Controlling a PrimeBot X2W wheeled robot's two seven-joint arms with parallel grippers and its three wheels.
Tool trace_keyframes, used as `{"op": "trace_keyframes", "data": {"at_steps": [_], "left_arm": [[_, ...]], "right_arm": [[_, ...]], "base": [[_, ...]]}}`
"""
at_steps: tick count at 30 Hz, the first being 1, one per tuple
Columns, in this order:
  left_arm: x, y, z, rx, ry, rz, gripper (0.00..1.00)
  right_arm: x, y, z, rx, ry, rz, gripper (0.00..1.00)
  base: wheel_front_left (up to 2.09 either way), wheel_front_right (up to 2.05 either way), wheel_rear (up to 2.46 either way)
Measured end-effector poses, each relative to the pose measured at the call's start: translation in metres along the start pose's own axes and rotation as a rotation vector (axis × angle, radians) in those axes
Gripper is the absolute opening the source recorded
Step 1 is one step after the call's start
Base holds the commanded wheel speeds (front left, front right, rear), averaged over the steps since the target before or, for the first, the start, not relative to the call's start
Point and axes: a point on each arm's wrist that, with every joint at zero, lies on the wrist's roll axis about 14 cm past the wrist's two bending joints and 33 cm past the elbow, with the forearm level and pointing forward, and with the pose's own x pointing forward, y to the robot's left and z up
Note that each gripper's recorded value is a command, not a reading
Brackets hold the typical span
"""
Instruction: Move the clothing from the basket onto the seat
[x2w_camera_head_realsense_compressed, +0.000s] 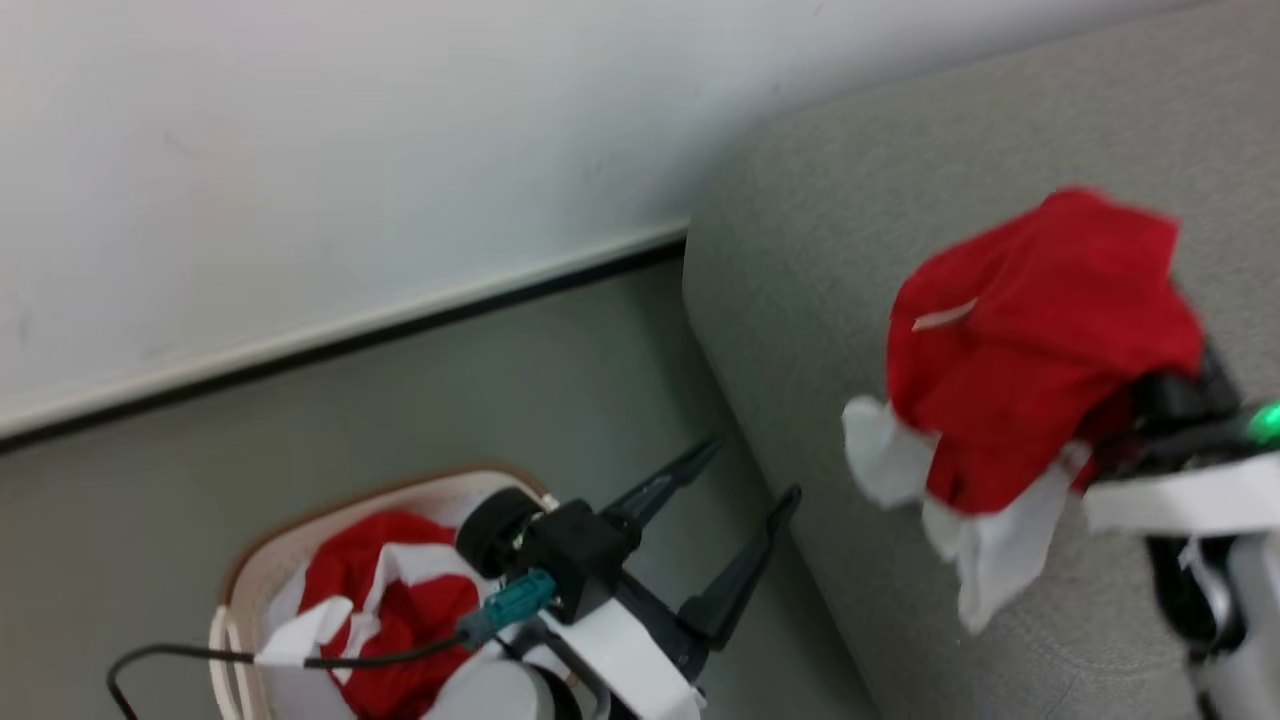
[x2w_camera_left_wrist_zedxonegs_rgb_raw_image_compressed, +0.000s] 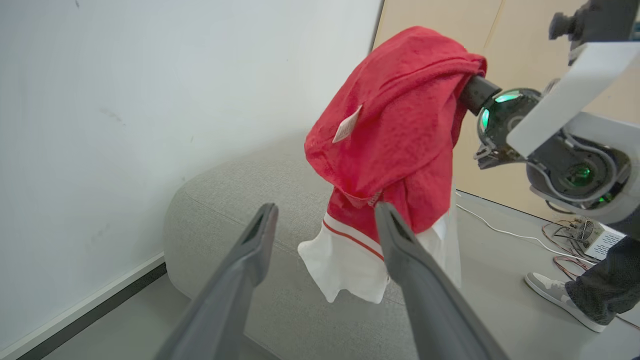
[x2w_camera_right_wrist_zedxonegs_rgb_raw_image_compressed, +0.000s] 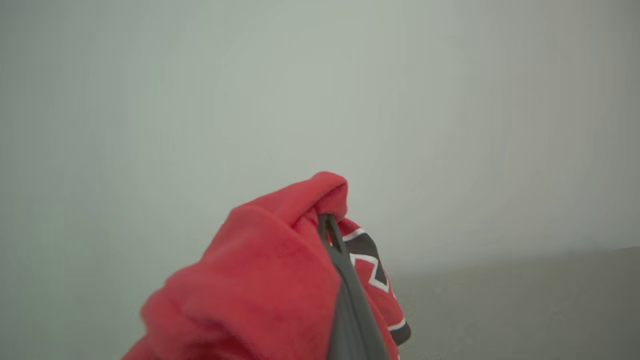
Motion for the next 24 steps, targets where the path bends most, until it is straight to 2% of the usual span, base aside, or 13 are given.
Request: {"op": "trace_keyframes", "data": {"at_steps": [6, 11, 17, 20, 24], "left_arm": [[0.010, 0.049, -0.012, 0.008, -0.013, 0.023, 1.00], [0.009, 0.097, -0.036, -0.004, -0.004, 0.074, 1.00], [0.002, 0.140, -0.070, -0.029, 0.012, 0.131, 1.00], [-0.006, 0.157, -0.090, -0.057, 0.027, 0.167, 1.00], [-0.025, 0.175, -0.115, -0.087, 0.070, 0.235, 1.00]], "right_arm": [[0.084, -0.034, 0.007, -0.141, -0.051, -0.046, 0.00], [0.160, -0.050, 0.003, -0.269, -0.033, -0.061, 0.00], [0.231, -0.101, 0.004, -0.365, -0.012, -0.214, 0.00], [0.242, -0.128, -0.032, -0.417, 0.069, -0.288, 0.00], [0.229, -0.157, -0.115, -0.430, 0.244, -0.372, 0.00]], "base": [[0.00, 0.00, 0.00], [0.00, 0.00, 0.00], [0.00, 0.00, 0.00], [0.00, 0.00, 0.00], [0.00, 0.00, 0.00]]}}
